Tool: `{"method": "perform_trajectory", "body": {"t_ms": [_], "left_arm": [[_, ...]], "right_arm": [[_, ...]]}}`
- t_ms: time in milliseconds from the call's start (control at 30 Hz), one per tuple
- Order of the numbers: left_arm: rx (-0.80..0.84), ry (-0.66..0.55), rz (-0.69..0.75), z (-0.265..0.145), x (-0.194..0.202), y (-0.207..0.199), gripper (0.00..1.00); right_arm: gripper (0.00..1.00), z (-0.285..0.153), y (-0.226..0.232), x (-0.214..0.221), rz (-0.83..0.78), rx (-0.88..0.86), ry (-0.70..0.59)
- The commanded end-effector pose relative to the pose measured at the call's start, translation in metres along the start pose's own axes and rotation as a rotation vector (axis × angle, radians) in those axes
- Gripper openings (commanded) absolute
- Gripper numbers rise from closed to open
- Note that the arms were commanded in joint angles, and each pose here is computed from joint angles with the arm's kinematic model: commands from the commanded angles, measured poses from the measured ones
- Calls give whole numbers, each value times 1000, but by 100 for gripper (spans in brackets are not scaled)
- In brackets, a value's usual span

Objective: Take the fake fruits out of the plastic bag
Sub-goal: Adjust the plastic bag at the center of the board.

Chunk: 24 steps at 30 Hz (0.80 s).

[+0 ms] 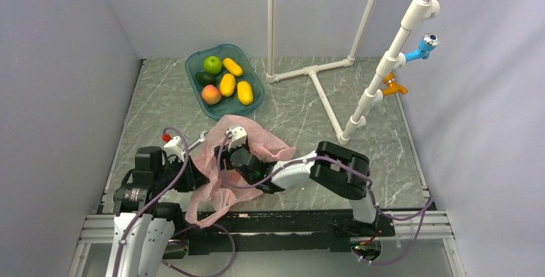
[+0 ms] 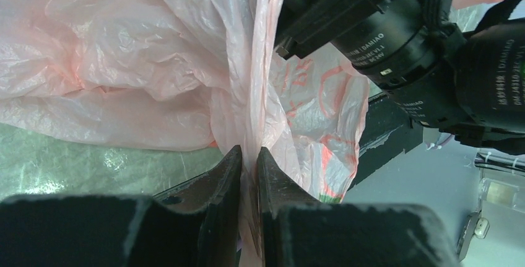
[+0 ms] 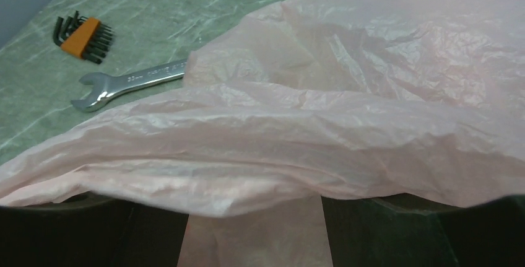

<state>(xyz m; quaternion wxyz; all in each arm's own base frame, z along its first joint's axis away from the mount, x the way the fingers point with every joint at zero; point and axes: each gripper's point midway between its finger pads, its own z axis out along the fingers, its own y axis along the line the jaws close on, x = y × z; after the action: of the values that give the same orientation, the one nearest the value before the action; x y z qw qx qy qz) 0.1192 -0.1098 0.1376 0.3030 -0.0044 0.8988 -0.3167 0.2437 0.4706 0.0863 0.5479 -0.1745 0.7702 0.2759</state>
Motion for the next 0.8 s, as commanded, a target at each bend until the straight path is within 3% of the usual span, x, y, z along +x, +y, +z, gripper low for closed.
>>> {"method": "perform_trajectory", "body": {"t_ms": [0, 400, 600, 767], "left_arm": [[-2, 1, 2, 1, -4, 0, 19], [-50, -16, -103, 3, -13, 4, 16], [3, -79, -85, -4, -32, -12, 15], [210, -18, -87, -6, -38, -50, 7]], "right_arm": [[73, 15, -4, -17, 10, 34, -66], [79, 42, -9, -13, -35, 25, -75], [79, 23, -27, -30, -23, 81, -106], [78, -6, -63, -45, -5, 187, -124]]}}
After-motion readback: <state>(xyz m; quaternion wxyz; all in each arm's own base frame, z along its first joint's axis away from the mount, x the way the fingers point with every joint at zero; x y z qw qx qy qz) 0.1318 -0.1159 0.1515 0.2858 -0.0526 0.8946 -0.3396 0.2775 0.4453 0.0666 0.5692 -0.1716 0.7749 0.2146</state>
